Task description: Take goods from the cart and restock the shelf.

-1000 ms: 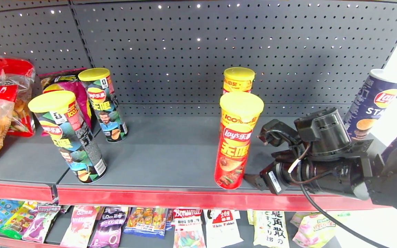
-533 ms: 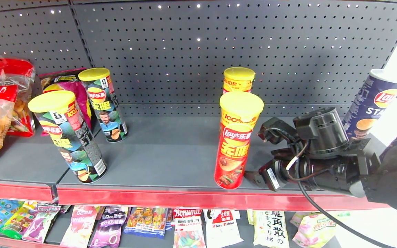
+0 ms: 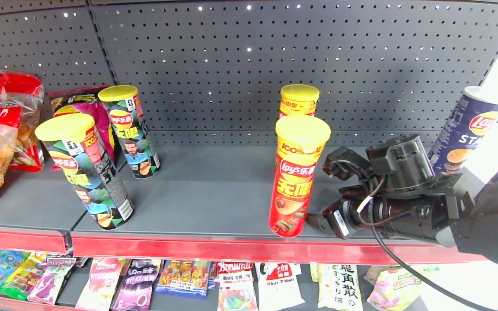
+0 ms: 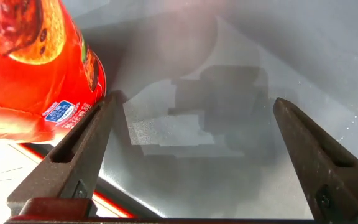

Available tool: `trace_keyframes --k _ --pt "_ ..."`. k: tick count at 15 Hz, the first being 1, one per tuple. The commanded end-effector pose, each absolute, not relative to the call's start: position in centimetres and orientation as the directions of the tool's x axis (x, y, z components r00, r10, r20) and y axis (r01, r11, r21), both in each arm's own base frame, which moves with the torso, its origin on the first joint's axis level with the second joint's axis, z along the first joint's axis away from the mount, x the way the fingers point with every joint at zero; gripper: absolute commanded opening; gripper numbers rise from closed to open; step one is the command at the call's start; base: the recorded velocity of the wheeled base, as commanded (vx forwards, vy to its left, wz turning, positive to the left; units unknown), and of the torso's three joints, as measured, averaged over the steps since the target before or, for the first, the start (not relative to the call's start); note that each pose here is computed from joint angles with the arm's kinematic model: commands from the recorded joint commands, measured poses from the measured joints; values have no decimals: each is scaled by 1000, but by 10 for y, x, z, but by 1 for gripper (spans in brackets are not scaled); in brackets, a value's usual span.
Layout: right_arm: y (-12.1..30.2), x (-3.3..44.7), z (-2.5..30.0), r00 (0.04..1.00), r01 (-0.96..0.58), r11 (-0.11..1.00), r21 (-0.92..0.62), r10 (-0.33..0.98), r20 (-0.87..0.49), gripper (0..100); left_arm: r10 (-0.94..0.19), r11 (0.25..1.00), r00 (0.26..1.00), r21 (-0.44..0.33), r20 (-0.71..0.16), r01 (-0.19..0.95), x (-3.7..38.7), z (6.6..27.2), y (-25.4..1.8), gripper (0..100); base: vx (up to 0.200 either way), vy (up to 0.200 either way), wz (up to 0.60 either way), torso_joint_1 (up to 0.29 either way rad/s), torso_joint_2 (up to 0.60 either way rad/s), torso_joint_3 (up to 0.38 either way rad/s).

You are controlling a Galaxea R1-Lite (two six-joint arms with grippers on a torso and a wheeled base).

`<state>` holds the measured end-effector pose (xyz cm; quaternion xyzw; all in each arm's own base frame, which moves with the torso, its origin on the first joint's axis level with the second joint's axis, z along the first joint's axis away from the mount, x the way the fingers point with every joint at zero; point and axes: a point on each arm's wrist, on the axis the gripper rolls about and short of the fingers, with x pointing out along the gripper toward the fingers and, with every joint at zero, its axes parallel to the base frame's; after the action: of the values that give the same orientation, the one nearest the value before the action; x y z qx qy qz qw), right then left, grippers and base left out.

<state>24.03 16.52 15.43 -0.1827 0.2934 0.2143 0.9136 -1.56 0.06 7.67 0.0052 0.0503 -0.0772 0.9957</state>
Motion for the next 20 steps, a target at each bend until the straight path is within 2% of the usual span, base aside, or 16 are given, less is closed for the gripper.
trace_keyframes --k 1,13,16,20 --pt "166 240 154 736 -501 840 -207 287 -613 100 -154 988 983 1 -102 155 -16 77 1 100 0 0 0 0 0 0" --pt "168 240 153 731 -507 836 -208 290 -618 100 -154 988 983 3 -102 155 -16 77 1 100 0 0 0 0 0 0" --pt "141 222 169 770 -462 863 -204 275 -576 100 -152 988 983 1 -102 153 -16 77 1 100 0 0 0 0 0 0" --pt "94 161 191 836 -416 890 -188 293 -463 100 -154 988 983 3 -102 155 -16 77 1 100 0 0 0 0 0 0"
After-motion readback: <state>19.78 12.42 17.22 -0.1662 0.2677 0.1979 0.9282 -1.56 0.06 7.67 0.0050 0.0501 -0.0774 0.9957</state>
